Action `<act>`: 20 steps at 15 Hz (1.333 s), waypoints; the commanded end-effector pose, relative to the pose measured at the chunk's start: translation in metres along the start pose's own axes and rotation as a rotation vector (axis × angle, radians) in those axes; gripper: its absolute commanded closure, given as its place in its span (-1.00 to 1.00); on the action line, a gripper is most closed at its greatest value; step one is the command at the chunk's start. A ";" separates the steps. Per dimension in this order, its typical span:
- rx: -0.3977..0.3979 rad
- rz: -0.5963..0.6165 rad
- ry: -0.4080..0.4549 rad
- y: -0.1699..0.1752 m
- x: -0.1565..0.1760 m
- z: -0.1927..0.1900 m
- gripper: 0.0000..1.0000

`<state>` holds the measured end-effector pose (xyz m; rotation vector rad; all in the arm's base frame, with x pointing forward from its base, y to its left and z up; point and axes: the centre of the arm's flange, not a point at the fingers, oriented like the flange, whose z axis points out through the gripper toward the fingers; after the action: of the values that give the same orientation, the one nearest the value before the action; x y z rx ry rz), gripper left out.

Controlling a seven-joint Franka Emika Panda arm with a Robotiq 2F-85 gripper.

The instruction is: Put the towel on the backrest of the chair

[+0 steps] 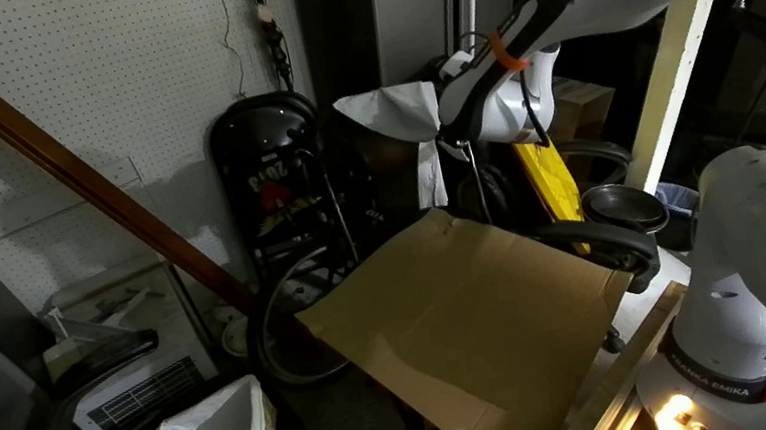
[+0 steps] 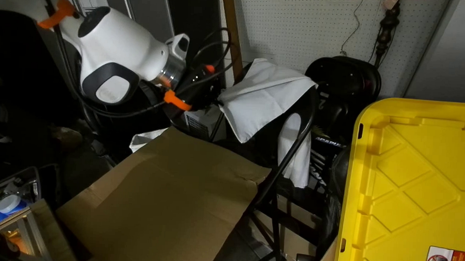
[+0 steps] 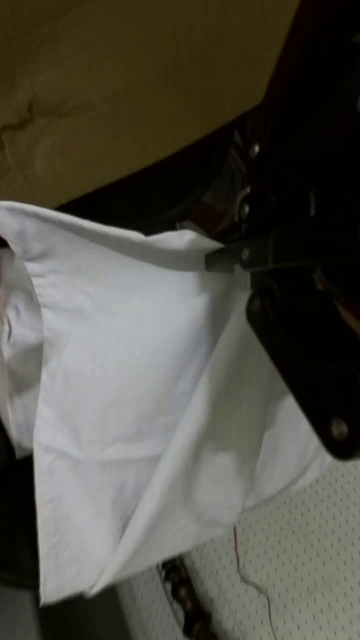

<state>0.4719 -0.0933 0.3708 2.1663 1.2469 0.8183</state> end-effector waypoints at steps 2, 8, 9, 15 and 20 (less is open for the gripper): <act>0.205 -0.142 0.032 -0.037 -0.001 -0.001 0.99; 0.288 -0.242 0.040 -0.051 0.001 0.007 0.99; 0.303 -0.260 0.051 -0.052 0.001 0.008 0.99; 0.325 -0.319 0.075 -0.057 0.007 0.010 0.72; 0.316 -0.331 0.076 -0.056 0.009 0.009 0.31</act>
<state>0.4559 -0.0615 0.3253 2.1104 1.7726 0.5882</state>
